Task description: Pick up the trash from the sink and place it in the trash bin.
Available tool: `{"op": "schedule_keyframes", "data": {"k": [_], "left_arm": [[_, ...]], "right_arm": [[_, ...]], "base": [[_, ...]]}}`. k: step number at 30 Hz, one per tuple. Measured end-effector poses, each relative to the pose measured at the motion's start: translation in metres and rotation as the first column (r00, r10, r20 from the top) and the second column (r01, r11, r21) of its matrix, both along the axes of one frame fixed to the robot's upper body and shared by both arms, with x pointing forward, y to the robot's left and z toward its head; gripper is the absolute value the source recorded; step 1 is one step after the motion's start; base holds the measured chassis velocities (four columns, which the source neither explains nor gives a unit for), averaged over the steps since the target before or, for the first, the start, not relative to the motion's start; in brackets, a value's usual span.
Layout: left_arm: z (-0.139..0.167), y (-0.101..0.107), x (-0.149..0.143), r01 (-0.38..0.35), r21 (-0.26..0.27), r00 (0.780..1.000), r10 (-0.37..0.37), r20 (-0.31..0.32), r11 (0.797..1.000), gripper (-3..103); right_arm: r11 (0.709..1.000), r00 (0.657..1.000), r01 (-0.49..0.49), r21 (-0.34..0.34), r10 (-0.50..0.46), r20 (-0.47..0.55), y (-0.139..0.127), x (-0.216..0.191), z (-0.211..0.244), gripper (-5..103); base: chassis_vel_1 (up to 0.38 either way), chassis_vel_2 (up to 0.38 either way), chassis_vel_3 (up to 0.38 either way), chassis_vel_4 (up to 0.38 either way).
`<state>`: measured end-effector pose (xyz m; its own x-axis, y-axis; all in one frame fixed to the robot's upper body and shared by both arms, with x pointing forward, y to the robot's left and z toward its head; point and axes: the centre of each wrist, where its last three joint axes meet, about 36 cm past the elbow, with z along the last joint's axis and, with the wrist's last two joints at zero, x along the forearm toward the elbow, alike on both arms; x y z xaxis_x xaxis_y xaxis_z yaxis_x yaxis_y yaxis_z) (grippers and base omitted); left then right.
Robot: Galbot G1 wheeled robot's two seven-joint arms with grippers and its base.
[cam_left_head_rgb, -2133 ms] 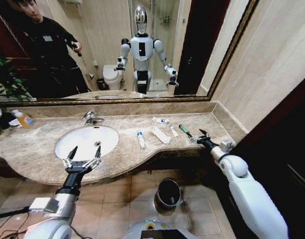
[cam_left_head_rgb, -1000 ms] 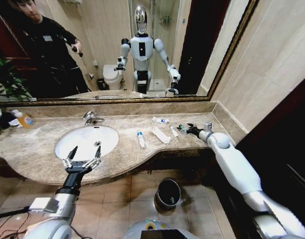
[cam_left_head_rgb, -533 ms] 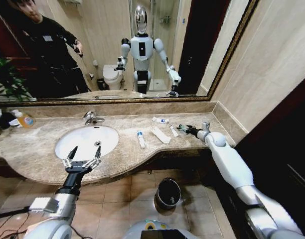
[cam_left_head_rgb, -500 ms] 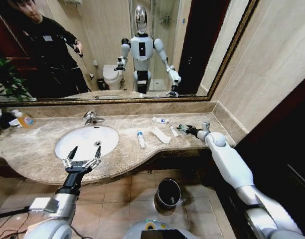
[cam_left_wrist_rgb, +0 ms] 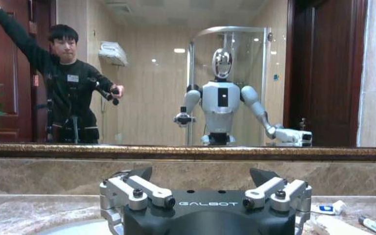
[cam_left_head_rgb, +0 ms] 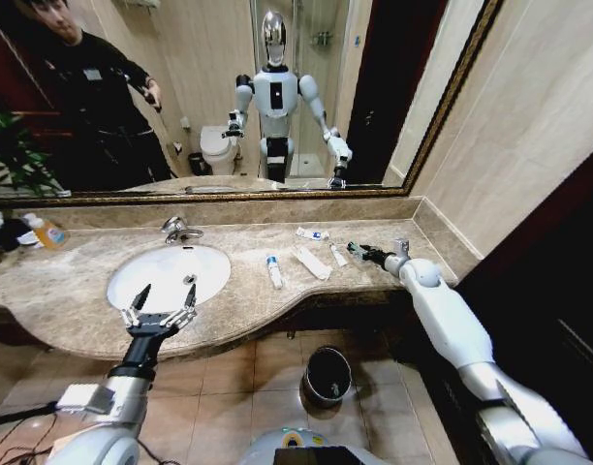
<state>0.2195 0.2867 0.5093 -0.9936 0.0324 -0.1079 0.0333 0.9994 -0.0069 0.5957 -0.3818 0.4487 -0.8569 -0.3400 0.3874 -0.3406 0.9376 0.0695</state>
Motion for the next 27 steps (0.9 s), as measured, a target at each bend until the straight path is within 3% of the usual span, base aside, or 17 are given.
{"op": "schedule_keyframes", "data": {"k": [6,16,19,21,23,27], "left_arm": [[0.0,0.0,0.0,0.0,0.0,1.0,0.0,0.0,1.0,100],[0.0,0.0,0.0,0.0,0.0,1.0,0.0,0.0,1.0,100],[0.0,0.0,0.0,0.0,0.0,1.0,0.0,0.0,1.0,100],[0.0,0.0,0.0,0.0,0.0,1.0,0.0,0.0,1.0,100],[0.0,0.0,0.0,0.0,0.0,1.0,0.0,0.0,1.0,100],[0.0,0.0,0.0,0.0,0.0,1.0,0.0,0.0,1.0,100]], "right_arm": [[1.0,1.0,0.003,-0.012,-0.003,-0.001,0.002,-0.001,-0.002,63],[0.999,1.0,0.031,-0.024,-0.031,-0.001,0.014,-0.004,-0.006,37],[0.999,1.0,0.028,-0.017,-0.028,0.006,0.018,-0.006,-0.002,21],[1.0,1.0,0.024,-0.011,-0.024,0.01,0.019,-0.007,0.001,21],[1.0,1.0,0.019,0.0,-0.019,0.022,0.019,-0.011,0.007,12],[1.0,0.998,-0.004,0.022,0.002,0.07,0.017,-0.033,0.024,8]], "base": [[0.0,0.0,0.0,0.0],[0.0,0.0,0.0,0.0],[0.0,0.0,0.0,0.0],[0.0,0.0,0.0,0.0],[0.0,0.0,0.0,0.0],[0.0,0.0,0.0,0.0]]}}
